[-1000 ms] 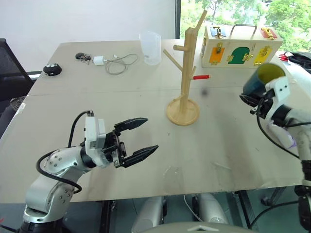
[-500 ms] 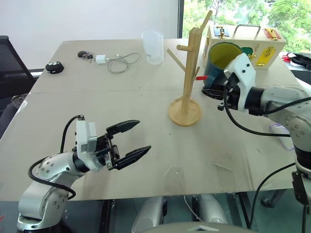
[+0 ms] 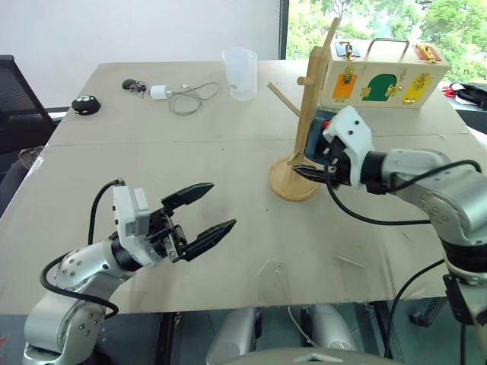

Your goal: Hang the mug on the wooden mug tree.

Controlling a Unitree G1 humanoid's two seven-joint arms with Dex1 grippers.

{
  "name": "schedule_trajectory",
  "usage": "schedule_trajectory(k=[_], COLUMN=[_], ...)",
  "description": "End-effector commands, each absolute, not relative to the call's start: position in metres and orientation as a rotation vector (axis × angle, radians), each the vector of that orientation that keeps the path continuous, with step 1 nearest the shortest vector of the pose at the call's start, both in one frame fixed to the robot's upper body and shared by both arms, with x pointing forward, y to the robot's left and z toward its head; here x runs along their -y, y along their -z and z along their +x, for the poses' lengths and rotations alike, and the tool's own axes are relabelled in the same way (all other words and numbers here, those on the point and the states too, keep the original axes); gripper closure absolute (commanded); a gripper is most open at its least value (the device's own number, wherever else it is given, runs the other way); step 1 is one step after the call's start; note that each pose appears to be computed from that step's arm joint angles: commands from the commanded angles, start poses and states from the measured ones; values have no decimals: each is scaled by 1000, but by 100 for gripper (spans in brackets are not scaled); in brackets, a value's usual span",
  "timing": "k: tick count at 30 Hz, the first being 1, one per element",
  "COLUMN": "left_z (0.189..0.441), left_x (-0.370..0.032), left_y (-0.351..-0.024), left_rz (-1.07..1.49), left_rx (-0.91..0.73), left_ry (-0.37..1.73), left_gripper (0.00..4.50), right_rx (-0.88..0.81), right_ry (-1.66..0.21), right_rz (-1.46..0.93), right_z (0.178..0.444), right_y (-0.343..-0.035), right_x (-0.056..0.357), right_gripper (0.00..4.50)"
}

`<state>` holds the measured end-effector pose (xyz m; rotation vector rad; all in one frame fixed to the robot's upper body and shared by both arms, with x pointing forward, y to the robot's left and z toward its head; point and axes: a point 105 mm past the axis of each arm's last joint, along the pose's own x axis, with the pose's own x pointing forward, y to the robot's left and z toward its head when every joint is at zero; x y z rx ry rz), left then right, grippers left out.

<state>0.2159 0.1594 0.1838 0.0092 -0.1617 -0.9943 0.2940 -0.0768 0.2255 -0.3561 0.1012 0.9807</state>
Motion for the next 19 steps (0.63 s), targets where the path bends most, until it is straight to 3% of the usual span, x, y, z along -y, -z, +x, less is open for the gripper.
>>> schedule_trajectory(k=[1,7,14,19], left_z=[214,217,211,210], left_x=[-156,-163,-190,-208], left_y=[-192,-178,-150,-139], left_rz=[18,18,20,46], left_rx=[179,77,-83,-149], left_ry=[997,948,883,860], left_gripper=[0,0,0,0], right_rx=[5,-66,-179,-212], right_ry=[-1059,-1041,-783,-695], right_rz=[-336,-273,-311,-345], right_z=[264,238,226,223], right_y=[-248,-228,-172,-151], right_x=[90,135,206,232], right_gripper=[201,201,201,201])
